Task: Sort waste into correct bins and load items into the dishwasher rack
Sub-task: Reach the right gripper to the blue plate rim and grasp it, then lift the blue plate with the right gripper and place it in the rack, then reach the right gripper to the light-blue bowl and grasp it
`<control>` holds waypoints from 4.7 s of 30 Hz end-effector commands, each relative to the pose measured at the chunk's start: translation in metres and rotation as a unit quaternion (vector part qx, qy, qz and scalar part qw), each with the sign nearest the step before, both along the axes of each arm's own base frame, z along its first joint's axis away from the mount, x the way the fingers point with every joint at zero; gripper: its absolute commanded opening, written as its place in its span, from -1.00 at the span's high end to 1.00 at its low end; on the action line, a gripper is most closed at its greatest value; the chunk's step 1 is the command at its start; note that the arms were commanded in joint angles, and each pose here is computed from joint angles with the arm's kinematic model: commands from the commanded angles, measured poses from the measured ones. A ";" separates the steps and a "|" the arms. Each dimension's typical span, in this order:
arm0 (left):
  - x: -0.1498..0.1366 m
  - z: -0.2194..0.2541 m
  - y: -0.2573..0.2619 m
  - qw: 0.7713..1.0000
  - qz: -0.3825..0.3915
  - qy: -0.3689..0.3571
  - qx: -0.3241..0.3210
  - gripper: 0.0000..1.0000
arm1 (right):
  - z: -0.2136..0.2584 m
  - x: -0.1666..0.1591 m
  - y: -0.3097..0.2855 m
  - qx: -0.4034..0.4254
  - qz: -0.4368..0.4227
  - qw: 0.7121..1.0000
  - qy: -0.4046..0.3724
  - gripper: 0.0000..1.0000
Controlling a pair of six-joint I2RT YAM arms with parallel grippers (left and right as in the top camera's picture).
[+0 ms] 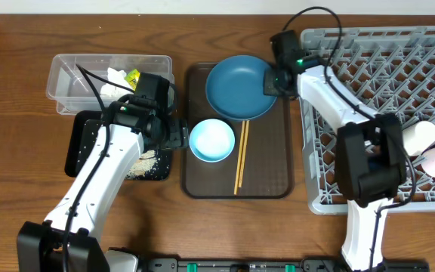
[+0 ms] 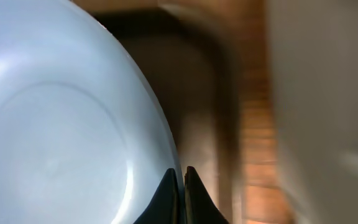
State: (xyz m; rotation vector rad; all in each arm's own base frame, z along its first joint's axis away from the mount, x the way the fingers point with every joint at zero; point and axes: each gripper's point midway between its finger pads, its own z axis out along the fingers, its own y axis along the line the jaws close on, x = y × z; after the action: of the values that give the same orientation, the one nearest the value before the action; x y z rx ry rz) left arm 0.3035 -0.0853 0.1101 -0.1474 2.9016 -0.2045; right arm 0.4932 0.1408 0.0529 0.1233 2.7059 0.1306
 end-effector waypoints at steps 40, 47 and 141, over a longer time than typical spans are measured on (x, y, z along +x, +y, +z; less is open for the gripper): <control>0.002 0.005 0.003 1.000 -0.002 -0.010 0.009 -0.61 | 0.320 -0.041 -0.446 -0.644 -0.040 0.760 -0.082 1.00; 0.002 0.005 0.003 1.000 -0.002 -0.009 0.009 -0.61 | 0.297 -0.035 -0.468 -0.651 -0.042 0.756 -0.054 0.97; -0.012 -0.001 0.038 0.998 0.050 0.031 0.039 -0.61 | 0.024 -0.154 0.117 0.058 0.234 0.958 0.153 0.03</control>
State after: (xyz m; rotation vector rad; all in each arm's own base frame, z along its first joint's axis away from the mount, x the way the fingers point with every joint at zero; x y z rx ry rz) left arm 0.2902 -0.0508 0.1052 -0.2805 2.9624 -0.0894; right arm 0.3481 0.2487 0.0980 -0.5296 2.9235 0.4537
